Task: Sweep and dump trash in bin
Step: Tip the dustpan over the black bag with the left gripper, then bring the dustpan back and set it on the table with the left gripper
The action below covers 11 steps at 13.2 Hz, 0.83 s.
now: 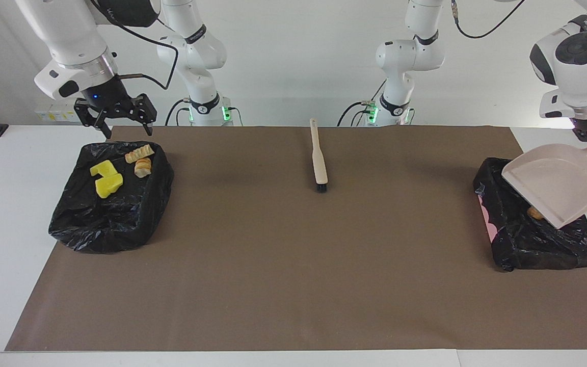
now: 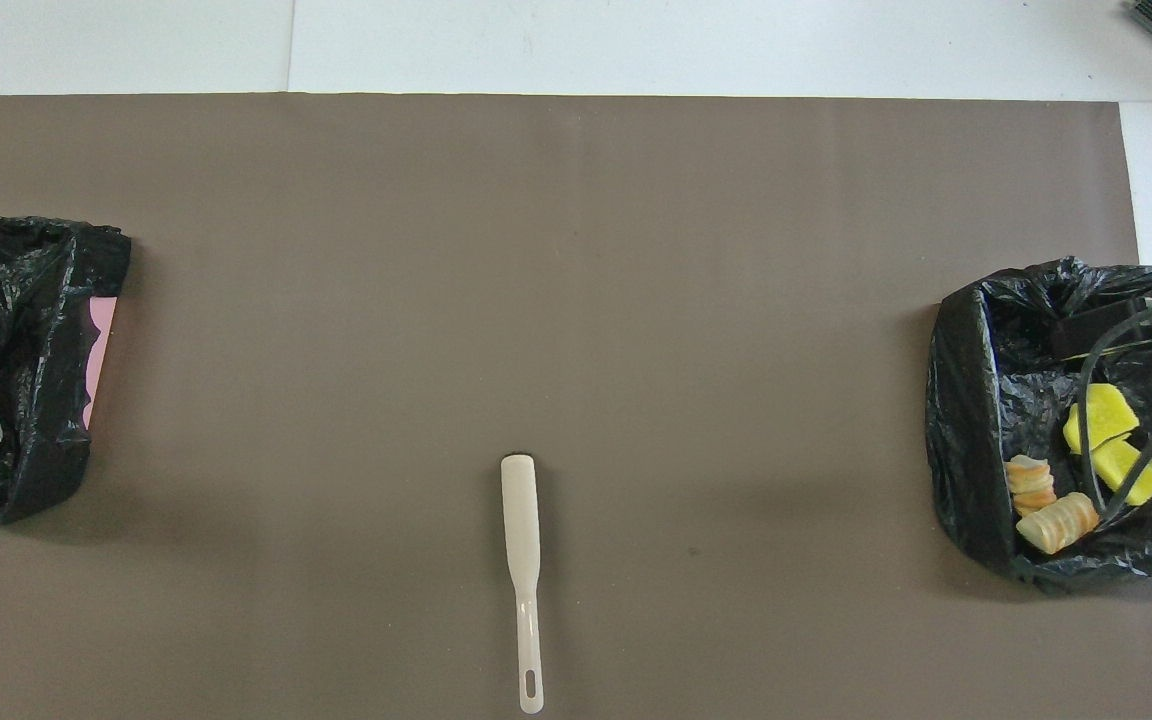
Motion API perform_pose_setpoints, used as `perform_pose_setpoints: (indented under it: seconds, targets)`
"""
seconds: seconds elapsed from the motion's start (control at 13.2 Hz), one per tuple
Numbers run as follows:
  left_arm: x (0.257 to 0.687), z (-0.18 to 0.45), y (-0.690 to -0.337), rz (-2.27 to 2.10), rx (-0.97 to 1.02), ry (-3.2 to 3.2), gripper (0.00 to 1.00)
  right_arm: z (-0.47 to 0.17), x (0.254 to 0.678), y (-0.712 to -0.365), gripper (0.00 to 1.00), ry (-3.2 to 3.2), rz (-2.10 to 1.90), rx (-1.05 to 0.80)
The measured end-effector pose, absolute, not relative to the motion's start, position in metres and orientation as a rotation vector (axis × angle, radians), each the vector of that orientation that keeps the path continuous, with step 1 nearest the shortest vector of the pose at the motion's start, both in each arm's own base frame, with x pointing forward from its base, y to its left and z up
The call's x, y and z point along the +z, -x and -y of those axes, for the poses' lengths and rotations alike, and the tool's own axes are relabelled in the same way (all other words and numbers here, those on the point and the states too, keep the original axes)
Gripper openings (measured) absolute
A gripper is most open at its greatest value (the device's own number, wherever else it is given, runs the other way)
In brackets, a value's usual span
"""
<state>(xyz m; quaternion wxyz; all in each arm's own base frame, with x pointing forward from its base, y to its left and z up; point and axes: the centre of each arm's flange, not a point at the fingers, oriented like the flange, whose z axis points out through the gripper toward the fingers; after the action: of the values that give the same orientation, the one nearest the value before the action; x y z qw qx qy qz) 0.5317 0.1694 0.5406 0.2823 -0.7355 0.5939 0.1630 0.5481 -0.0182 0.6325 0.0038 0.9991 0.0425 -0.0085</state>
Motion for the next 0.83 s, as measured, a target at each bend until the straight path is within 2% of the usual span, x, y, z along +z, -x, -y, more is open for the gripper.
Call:
perform_pose_setpoints:
  seconds: [0.38,0.83]
  targets:
    - [0.508,-0.104,-0.533,-1.582,0.24,2.323,0.31,0.012,0.636,-0.547,1.0,-3.131,-0.149,-0.018]
    - [0.448,0.061,-0.543,-1.137,0.113,2.776,0.31,0.013,0.636,-0.547,1.0,-3.132,-0.129,-0.006]
